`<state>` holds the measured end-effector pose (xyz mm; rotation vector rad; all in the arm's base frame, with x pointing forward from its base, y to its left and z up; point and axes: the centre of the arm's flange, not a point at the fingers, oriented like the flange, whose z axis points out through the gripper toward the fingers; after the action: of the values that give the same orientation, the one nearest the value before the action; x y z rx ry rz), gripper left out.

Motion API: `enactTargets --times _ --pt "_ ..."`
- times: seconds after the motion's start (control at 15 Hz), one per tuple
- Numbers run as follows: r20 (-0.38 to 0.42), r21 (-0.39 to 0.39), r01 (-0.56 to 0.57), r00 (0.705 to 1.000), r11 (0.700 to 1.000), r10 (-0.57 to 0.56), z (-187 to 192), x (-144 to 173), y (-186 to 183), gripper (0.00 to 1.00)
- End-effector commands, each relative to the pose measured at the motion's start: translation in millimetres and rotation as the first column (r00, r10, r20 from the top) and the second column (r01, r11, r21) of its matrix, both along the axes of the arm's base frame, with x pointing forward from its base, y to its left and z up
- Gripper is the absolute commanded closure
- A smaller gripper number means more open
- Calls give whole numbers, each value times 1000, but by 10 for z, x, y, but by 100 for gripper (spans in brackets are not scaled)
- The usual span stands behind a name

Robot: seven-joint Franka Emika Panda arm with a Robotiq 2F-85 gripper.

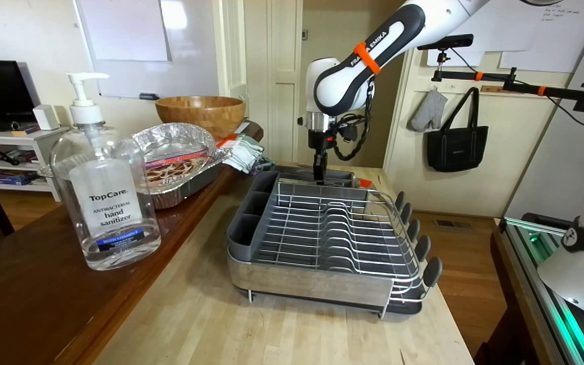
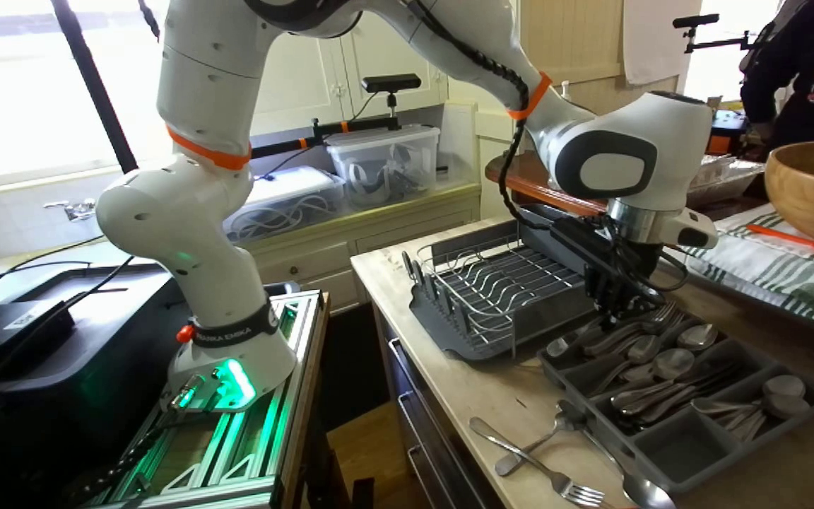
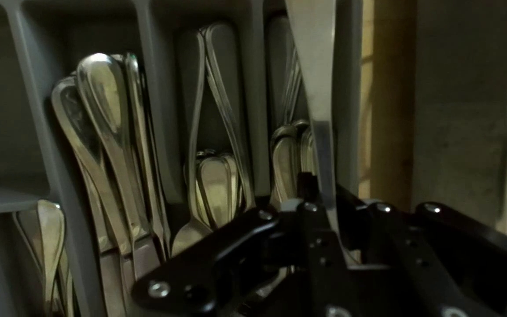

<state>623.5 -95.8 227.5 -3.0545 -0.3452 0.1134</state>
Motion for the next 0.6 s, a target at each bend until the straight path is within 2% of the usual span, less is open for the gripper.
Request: enactTargets --times 0.0,0.53 --pt "25 -3 -30 999 1000 30 -118 175 41 99" --pt "49 8 -34 998 999 34 -219 254 142 99"
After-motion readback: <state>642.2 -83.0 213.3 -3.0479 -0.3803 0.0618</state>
